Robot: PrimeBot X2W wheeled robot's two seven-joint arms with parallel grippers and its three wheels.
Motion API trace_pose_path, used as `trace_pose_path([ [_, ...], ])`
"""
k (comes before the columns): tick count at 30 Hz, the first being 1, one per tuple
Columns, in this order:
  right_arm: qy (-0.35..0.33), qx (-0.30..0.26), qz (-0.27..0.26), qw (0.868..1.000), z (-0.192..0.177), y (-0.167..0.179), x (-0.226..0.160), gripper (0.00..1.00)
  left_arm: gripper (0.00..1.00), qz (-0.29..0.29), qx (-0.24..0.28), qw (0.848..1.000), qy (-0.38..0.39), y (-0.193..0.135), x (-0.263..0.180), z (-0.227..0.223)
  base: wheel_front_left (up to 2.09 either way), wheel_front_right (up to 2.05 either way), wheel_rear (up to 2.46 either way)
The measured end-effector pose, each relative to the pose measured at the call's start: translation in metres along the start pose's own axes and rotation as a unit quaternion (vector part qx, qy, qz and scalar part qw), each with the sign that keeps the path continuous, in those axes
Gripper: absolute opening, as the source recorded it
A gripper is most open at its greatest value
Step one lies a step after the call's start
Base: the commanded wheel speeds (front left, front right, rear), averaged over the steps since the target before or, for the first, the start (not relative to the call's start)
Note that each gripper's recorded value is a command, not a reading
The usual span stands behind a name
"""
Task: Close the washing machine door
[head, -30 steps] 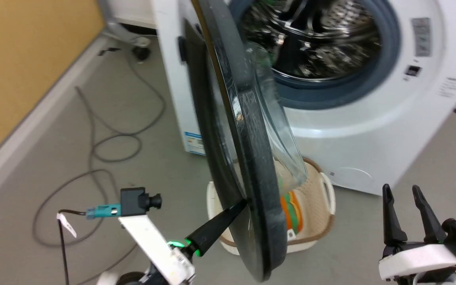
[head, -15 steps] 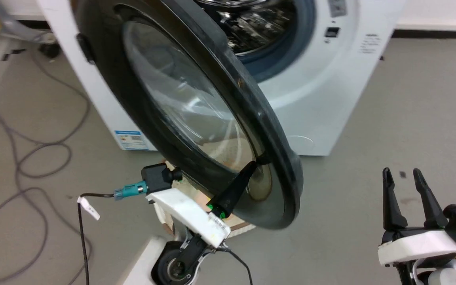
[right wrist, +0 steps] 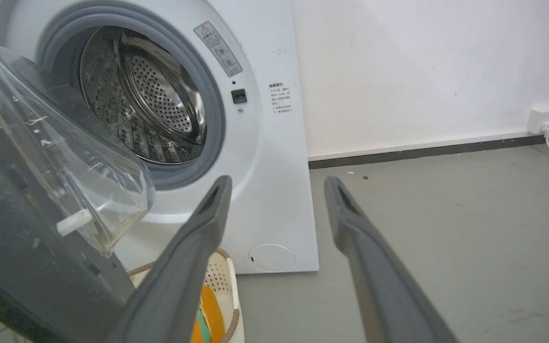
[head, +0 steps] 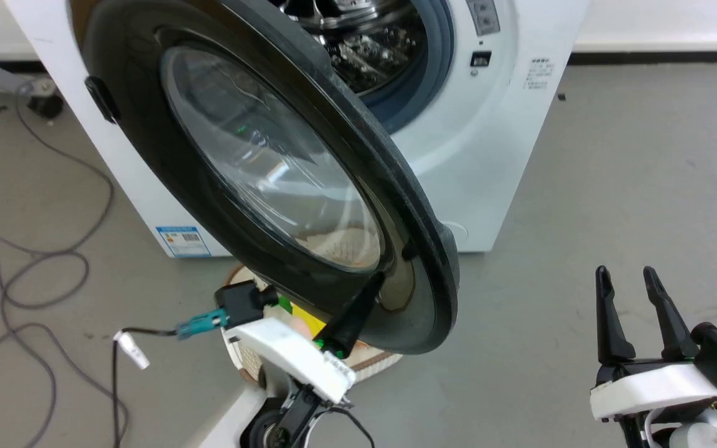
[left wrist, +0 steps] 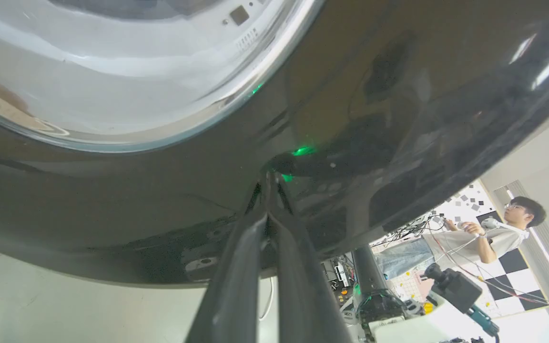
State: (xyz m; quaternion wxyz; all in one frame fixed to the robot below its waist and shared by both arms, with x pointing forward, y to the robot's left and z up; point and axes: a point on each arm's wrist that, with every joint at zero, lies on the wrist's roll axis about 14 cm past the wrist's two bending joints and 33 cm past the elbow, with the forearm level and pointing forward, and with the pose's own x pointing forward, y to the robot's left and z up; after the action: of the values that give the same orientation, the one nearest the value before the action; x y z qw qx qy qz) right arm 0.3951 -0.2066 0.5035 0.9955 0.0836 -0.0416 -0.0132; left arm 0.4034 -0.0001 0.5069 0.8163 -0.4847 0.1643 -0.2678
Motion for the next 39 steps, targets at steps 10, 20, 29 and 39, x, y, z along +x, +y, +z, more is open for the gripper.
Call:
trace_pose_path([
  [10,-0.039,0.017,0.015,0.999,0.026,0.012,-0.002,1.0,1.0,0.092,0.255,0.953,-0.132,0.038,-0.057,0.095,0.0,0.0,0.0],
  [20,-0.116,0.015,0.073,0.99,0.076,0.051,0.011,1.0,1.0,0.192,0.494,0.785,-0.321,-0.01,-0.144,0.194,0.0,0.0,0.0],
  [29,-0.203,0.056,0.19,0.959,0.136,0.132,0.01,1.0,1.0,0.301,0.535,0.713,-0.339,0.01,-0.214,0.191,0.0,0.0,0.0],
  [39,-0.198,0.08,0.36,0.908,0.144,0.22,-0.027,0.0,1.0,0.359,0.504,0.709,-0.338,0.031,-0.252,0.17,0.0,0.0,0.0],
])
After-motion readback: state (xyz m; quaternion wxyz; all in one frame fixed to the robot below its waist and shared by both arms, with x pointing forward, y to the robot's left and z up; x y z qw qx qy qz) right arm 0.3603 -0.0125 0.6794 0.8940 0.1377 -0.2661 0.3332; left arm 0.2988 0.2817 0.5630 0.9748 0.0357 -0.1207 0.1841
